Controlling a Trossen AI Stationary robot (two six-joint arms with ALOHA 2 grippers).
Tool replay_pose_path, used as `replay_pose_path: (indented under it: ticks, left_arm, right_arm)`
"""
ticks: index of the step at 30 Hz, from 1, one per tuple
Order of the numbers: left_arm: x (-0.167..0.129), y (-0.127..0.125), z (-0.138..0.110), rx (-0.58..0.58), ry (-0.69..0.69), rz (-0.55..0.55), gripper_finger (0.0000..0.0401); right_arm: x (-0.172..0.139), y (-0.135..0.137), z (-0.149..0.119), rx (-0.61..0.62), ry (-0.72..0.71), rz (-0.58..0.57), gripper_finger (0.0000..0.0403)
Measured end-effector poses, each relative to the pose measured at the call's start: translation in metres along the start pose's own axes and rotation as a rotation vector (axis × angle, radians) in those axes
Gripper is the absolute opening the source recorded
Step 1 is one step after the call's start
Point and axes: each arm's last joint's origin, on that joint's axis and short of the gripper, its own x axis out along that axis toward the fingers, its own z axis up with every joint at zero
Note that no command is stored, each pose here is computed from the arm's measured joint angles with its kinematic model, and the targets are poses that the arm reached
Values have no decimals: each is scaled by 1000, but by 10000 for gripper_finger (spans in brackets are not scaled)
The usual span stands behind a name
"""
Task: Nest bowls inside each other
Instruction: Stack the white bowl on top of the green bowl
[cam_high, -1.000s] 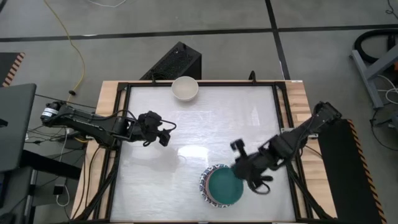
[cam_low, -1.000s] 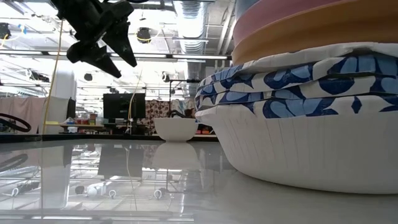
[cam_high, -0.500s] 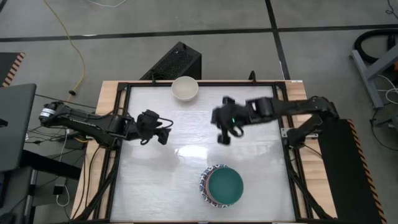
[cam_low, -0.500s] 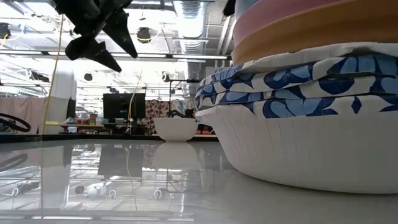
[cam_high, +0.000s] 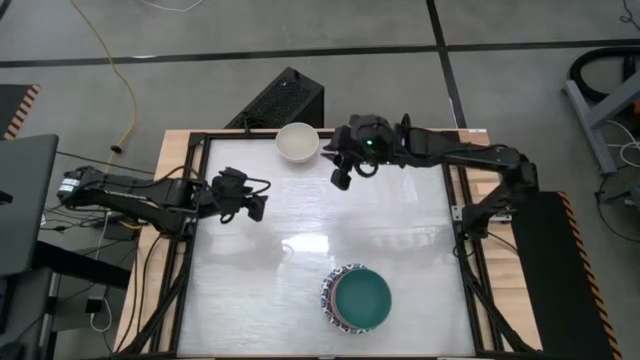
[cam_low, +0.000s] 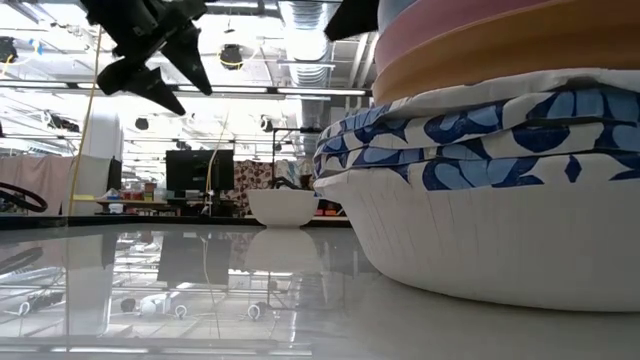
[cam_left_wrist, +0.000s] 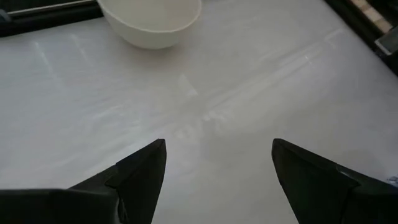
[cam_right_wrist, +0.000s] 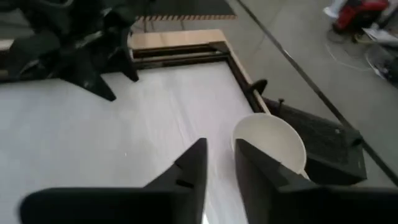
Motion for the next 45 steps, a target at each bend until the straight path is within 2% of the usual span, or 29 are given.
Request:
replay_pose_path:
  ticks: [3,7,11,17,25,30,35,38,40,43,45]
  left_arm:
    - [2,2,0,5,16,10,281]
    - [3,4,1,30,36,15,281]
    - [3,6,-1,42,60,30,281]
    - [2,11,-4,43,89,71,281]
    - [2,11,-4,38,92,76,281]
    - [2,12,-4,40,95,82,281]
    - [2,12,-4,42,96,84,281]
    - [2,12,-5,38,97,87,281]
    - [2,12,-5,38,99,89,281]
    - [2,12,-5,38,99,89,281]
    - [2,12,-5,40,98,90,281]
  right_arm:
    - [24,-1,-6,-81,26,40,145]
    - [71,3,-23,-161,87,62,198]
    - [110,4,-39,-195,105,65,225]
    - [156,-9,-62,-227,116,31,230]
    - [198,-36,-91,-173,187,-20,230]
    - [222,-45,-99,-154,241,-28,230]
    - [244,-49,-102,-134,356,-19,230]
    - [252,-47,-102,-129,429,-16,216]
    - [254,-44,-101,-148,470,-29,191]
    - [251,-39,-93,-173,485,-49,130]
    - [248,-36,-89,-175,477,-62,76]
